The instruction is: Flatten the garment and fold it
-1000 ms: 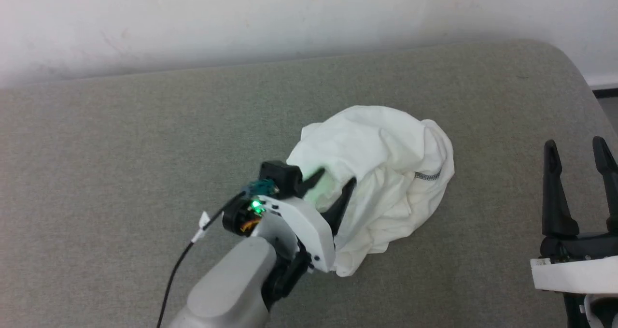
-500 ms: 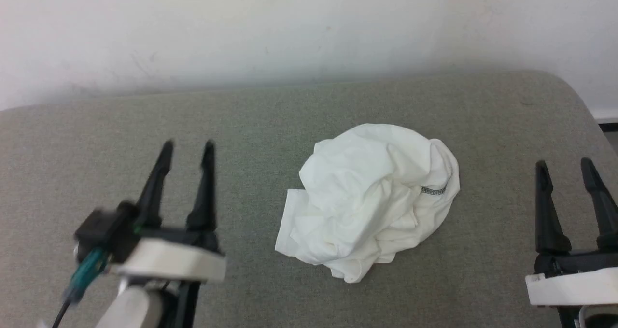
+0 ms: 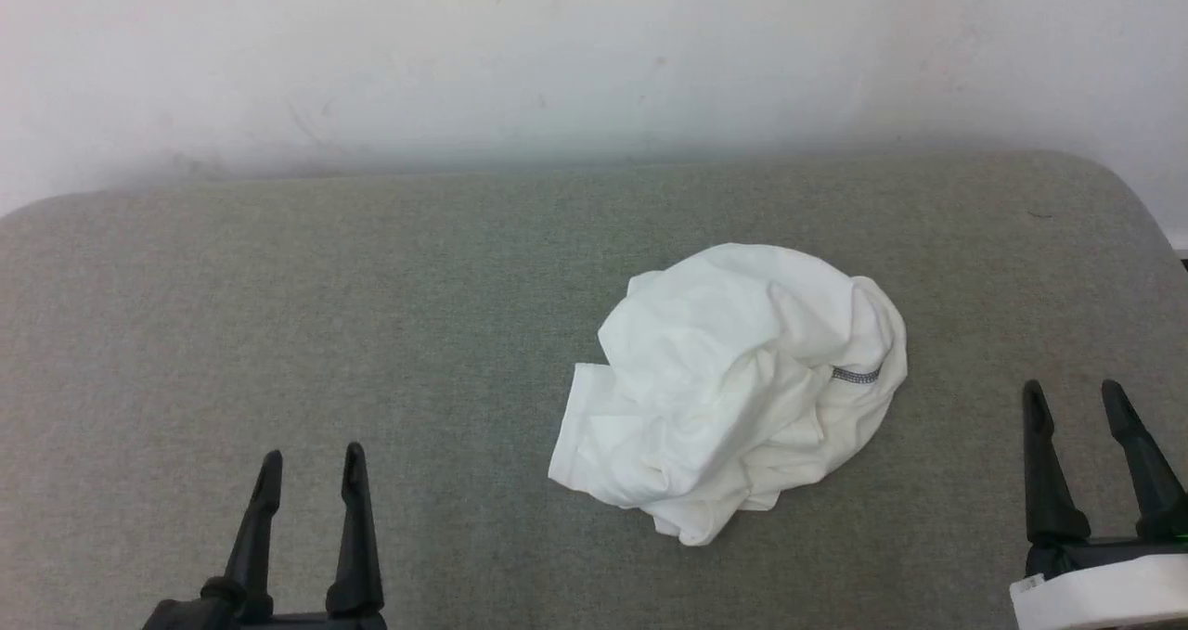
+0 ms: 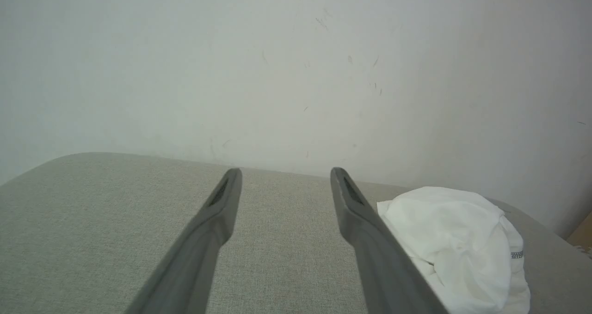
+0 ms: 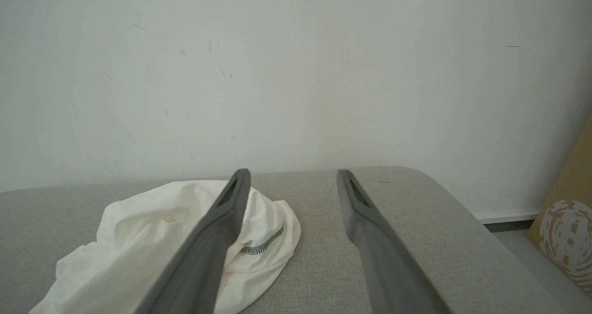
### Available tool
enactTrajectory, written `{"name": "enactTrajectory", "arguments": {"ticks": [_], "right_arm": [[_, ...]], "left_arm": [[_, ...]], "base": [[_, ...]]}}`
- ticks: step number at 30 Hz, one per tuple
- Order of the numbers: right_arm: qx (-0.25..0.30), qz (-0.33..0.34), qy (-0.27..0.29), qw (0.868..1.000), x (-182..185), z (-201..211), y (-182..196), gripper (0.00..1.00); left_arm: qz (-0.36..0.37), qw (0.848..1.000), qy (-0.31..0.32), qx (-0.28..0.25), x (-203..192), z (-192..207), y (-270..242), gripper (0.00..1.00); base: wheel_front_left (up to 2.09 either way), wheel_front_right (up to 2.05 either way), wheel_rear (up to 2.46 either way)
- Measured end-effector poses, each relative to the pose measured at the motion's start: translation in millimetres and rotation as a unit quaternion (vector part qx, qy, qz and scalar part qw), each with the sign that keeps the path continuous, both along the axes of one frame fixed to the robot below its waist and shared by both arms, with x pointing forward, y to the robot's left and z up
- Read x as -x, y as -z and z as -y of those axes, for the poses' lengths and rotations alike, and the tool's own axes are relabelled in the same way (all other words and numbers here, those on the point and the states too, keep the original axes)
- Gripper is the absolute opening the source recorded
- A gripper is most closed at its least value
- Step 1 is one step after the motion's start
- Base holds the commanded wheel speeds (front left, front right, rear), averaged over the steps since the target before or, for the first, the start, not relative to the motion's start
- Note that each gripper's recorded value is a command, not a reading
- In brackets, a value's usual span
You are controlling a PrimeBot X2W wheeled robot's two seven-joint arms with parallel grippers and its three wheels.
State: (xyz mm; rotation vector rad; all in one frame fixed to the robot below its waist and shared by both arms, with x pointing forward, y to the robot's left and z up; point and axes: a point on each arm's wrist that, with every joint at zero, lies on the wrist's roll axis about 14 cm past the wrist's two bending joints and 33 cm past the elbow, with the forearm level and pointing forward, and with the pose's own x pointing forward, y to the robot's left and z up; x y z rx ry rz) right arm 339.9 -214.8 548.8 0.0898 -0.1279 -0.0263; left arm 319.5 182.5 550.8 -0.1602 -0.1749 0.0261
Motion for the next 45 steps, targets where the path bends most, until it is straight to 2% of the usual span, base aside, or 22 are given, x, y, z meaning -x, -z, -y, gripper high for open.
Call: {"name": "enactTrajectory", "arguments": {"ticks": [7, 11, 14, 16, 22, 27, 31, 34, 35, 36, 37, 42, 45], "right_arm": [[0.014, -0.028, -0.016, 0.999, -19.8, -9.7, 2.3, 1.0], [0.032, -0.094, -0.028, 0.995, -43.6, -16.4, 15.6, 1.0], [0.045, -0.157, -0.034, 0.986, -58.2, -14.8, 35.9, 1.0], [0.064, -0.213, -0.04, 0.974, -64.0, -10.8, 57.4, 1.0], [0.059, -0.352, -0.055, 0.932, -71.8, -13.2, 118.6, 1.0], [0.063, -0.395, -0.082, 0.913, -89.6, -28.2, 144.7, 1.0], [0.074, -0.444, -0.096, 0.888, -95.0, -37.3, 174.0, 1.0], [0.079, -0.452, -0.104, 0.883, -108.9, -43.4, 180.5, 1.0], [0.08, -0.451, -0.106, 0.883, -113.7, -45.6, 181.2, 0.45], [0.08, -0.448, -0.109, 0.884, -118.4, -48.1, 181.0, 0.18], [0.078, -0.443, -0.111, 0.886, -121.9, -51.1, 180.6, 0.0], [0.082, -0.405, -0.116, 0.903, -129.9, -55.4, 165.0, 0.0], [0.107, -0.358, -0.104, 0.922, -141.6, -40.9, 131.8, 0.0]], "left_arm": [[0.008, 1.0, 0.011, -0.006, -4.1, 4.2, -0.1, 1.0], [0.009, 1.0, 0.019, -0.006, -11.8, 8.8, 1.5, 1.0], [-0.001, 1.0, 0.022, -0.004, -16.3, 11.2, 8.8, 1.0], [-0.006, 1.0, 0.024, 0.0, -20.7, 11.7, 12.4, 1.0], [-0.021, 1.0, 0.022, 0.004, -30.7, 9.0, 23.9, 1.0], [-0.035, 0.999, 0.009, 0.003, -33.5, -0.7, 33.7, 1.0], [-0.049, 0.999, -0.002, 0.002, -34.4, -8.4, 42.4, 1.0], [-0.058, 0.998, -0.011, 0.001, -34.3, -13.8, 47.9, 1.0], [-0.06, 0.998, -0.014, 0.0, -34.4, -15.7, 48.9, 1.0], [-0.061, 0.998, -0.017, -0.001, -34.4, -17.5, 49.7, 1.0], [-0.063, 0.998, -0.021, -0.001, -34.1, -19.3, 50.3, 1.0], [-0.062, 0.998, -0.028, 0.0, -29.8, -22.8, 49.6, 1.0], [-0.055, 0.998, -0.03, 0.002, -24.7, -24.2, 45.3, 1.0]], "base": [[0.0, 0.0, 0.0], [0.0, 0.0, 0.0], [0.0, 0.0, 0.0], [0.0, 0.0, 0.0], [0.0, 0.0, 0.0], [0.0, 0.0, 0.0], [0.0, 0.0, 0.0], [0.0, 0.0, 0.0], [0.0, 0.0, 0.0], [0.0, 0.0, 0.0], [0.0, 0.0, 0.0], [0.0, 0.0, 0.0], [0.0, 0.0, 0.0]]}}
